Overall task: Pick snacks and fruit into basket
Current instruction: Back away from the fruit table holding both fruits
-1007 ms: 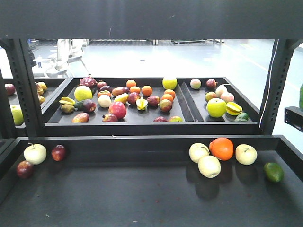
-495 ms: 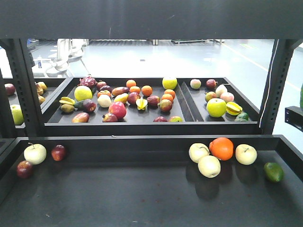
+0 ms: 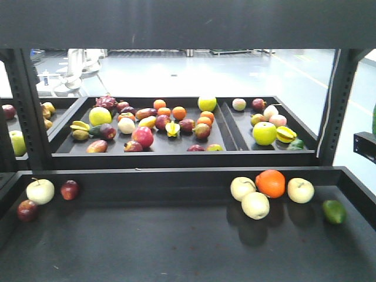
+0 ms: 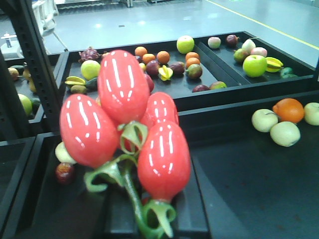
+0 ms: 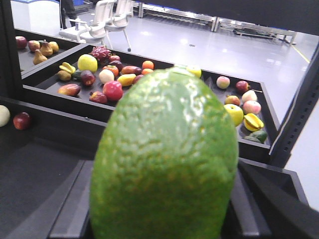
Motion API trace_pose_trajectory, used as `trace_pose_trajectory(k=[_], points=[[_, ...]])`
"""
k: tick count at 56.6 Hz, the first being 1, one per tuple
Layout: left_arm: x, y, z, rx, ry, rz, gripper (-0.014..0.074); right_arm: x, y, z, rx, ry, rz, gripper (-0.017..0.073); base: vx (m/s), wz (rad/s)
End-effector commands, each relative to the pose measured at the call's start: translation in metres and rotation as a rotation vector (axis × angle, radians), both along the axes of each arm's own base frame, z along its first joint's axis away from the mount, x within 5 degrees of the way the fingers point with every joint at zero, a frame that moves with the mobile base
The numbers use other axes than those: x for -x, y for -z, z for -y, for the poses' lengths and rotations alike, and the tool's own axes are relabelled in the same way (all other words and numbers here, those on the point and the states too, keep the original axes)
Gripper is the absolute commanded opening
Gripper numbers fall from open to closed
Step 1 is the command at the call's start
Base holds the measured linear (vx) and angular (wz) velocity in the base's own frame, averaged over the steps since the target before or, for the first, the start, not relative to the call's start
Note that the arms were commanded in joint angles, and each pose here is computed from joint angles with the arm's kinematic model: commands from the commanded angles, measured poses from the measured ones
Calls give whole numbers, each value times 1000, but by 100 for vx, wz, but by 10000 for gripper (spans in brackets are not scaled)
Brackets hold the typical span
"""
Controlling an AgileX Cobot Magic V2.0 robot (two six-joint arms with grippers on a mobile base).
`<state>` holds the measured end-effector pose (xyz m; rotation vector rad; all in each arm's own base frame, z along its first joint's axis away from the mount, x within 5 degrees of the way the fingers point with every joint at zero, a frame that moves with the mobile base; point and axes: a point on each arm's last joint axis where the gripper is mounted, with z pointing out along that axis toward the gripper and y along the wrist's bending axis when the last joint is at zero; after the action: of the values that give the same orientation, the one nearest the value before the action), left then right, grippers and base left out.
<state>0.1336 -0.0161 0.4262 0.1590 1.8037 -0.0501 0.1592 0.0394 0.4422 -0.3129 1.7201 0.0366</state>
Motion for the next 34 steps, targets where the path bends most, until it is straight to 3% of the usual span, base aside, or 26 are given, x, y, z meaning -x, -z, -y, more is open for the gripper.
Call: trace_pose_trajectory(k=[1,34], points=[[2,-16,0,25,-1,108,-3,4,-18,1,-7,-4,125,-9,-5,-9],[2,-16,0,25,-1,108,-3,4,-18,1,-7,-4,125,-9,-12,-8]])
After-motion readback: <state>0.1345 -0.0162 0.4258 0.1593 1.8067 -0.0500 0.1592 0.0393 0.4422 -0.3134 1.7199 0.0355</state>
